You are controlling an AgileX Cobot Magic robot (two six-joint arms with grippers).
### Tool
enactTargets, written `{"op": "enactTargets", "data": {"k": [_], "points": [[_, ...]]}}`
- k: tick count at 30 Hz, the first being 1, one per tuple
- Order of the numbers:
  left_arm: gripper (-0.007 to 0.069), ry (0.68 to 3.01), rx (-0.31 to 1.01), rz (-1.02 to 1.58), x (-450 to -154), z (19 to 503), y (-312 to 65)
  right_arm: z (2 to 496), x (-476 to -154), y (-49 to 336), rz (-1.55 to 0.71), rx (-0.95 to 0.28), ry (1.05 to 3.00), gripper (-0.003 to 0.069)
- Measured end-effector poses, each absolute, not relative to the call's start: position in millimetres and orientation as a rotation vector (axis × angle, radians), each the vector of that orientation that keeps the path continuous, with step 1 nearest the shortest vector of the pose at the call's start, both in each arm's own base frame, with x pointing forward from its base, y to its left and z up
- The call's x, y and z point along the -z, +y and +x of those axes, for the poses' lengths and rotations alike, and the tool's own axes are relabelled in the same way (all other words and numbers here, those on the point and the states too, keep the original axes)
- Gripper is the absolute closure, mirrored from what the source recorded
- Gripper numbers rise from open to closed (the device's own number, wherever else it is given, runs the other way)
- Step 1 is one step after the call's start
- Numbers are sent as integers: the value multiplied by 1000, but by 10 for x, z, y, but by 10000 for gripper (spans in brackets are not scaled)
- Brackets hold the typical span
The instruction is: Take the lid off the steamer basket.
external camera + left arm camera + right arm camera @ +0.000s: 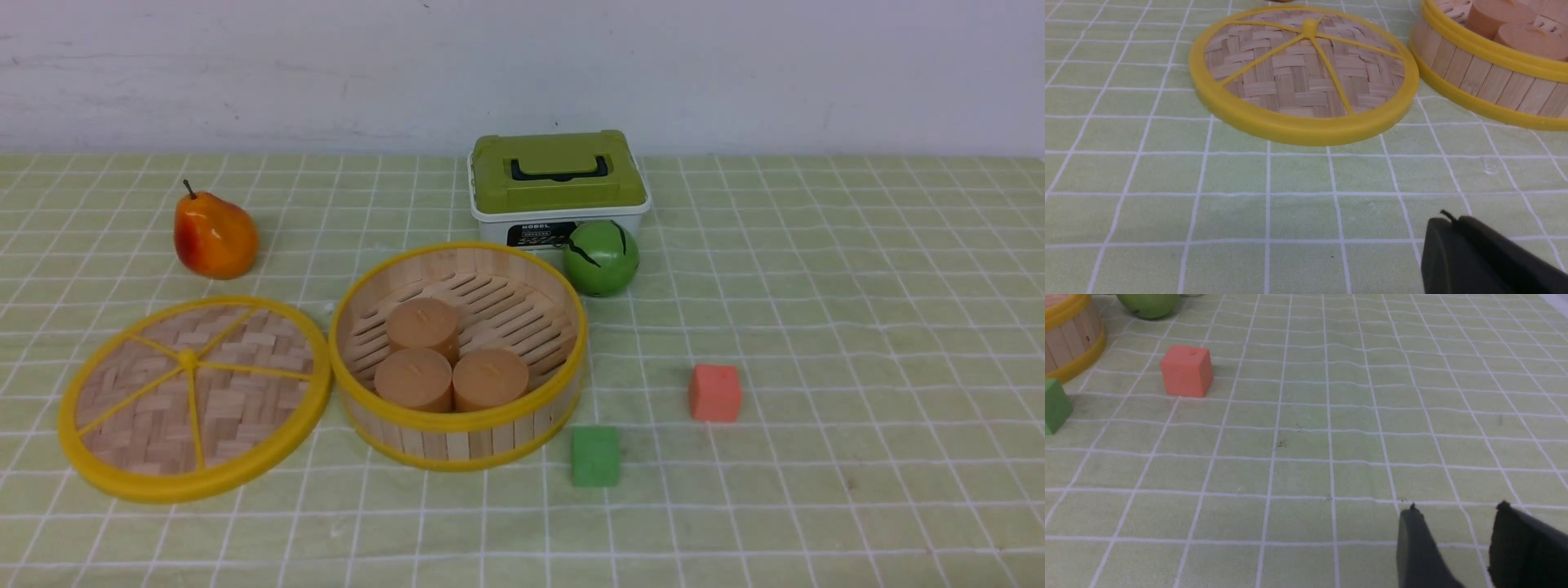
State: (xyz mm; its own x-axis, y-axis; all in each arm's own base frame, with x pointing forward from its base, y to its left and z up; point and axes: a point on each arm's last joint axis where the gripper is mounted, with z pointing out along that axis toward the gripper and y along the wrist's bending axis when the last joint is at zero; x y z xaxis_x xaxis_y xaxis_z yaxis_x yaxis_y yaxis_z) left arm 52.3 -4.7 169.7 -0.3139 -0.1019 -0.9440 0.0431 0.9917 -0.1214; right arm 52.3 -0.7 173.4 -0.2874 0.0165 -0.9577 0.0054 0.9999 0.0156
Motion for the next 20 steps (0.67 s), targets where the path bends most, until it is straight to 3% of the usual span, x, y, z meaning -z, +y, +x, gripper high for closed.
{"op": "enactTargets", "data": {"k": [20], "points": [[603, 1885, 144, -42, -1697, 523, -47, 523, -1734, -7, 16, -11, 1862, 418]]}}
